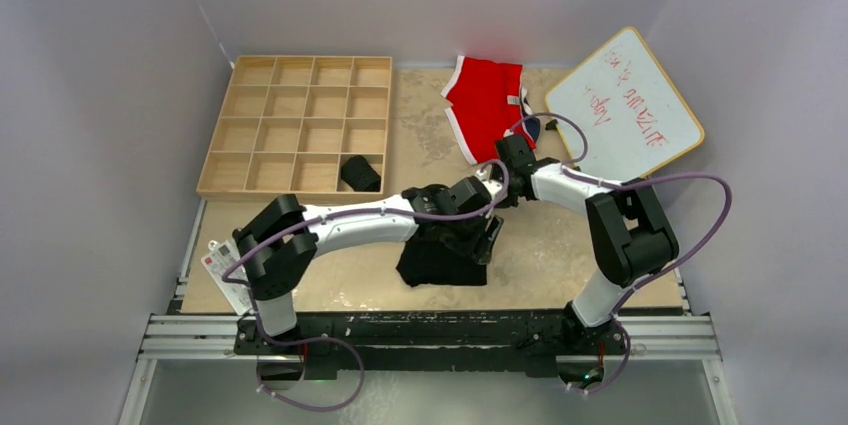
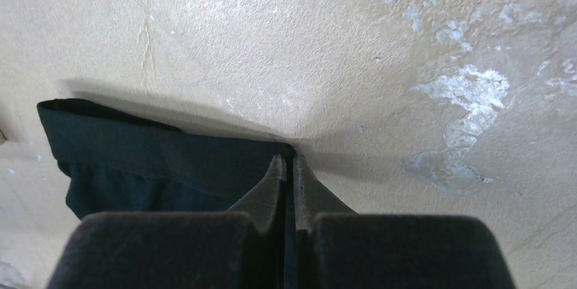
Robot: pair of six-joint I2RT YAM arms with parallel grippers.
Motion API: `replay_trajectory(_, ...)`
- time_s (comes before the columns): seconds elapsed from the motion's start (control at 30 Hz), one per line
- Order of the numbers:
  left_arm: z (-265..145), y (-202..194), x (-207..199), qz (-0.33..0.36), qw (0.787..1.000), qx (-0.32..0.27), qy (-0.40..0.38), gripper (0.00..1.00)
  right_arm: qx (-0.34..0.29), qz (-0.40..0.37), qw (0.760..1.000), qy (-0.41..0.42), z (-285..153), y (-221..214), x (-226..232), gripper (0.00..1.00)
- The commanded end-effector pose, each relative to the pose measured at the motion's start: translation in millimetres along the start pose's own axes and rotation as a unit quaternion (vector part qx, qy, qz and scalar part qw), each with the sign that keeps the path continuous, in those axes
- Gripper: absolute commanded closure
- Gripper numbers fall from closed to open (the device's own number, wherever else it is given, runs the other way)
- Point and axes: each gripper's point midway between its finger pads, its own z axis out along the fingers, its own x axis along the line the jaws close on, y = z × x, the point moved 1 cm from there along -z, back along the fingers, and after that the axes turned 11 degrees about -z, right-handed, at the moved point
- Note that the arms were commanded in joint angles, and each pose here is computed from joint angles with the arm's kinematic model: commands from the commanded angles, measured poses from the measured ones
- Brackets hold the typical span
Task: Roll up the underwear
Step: Fold the underwear at the center of the board.
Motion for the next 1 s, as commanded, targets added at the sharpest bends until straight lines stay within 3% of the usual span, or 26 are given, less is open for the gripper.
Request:
replay_trajectory(0.0,7.0,-10.5,-24.1,0.043,0.999,0.003,-0.018,0.4,0.051,0.03,0.998,-0.008,3.0,-32.8,-11.5,1.0)
replay_trajectory(0.23,22.6,-27.3,-18.6,0.022,0.999,-0.002,0.047,0.41,0.065,0.06,0.996,0.018,10.3,-43.4,-13.9,1.0)
replay_trajectory(0.5,31.8,-26.0,-35.3,0.046,0.998,-0.022,0.048,0.48,0.07,0.069,0.995,0.024,10.7,-46.6,-19.0,1.0)
replay_trajectory(0.7,42.1,-35.8,-41.8,0.083,0.996,0.011,0.037,0.58,0.074,0.075,0.994,0.023,13.0,-47.9,-22.6,1.0)
replay_trajectory(0.97,54.5,-45.0,-26.2,0.099,0.992,0.024,0.078,0.59,0.081,0.079,0.993,0.024,16.2,-49.0,-23.8,1.0)
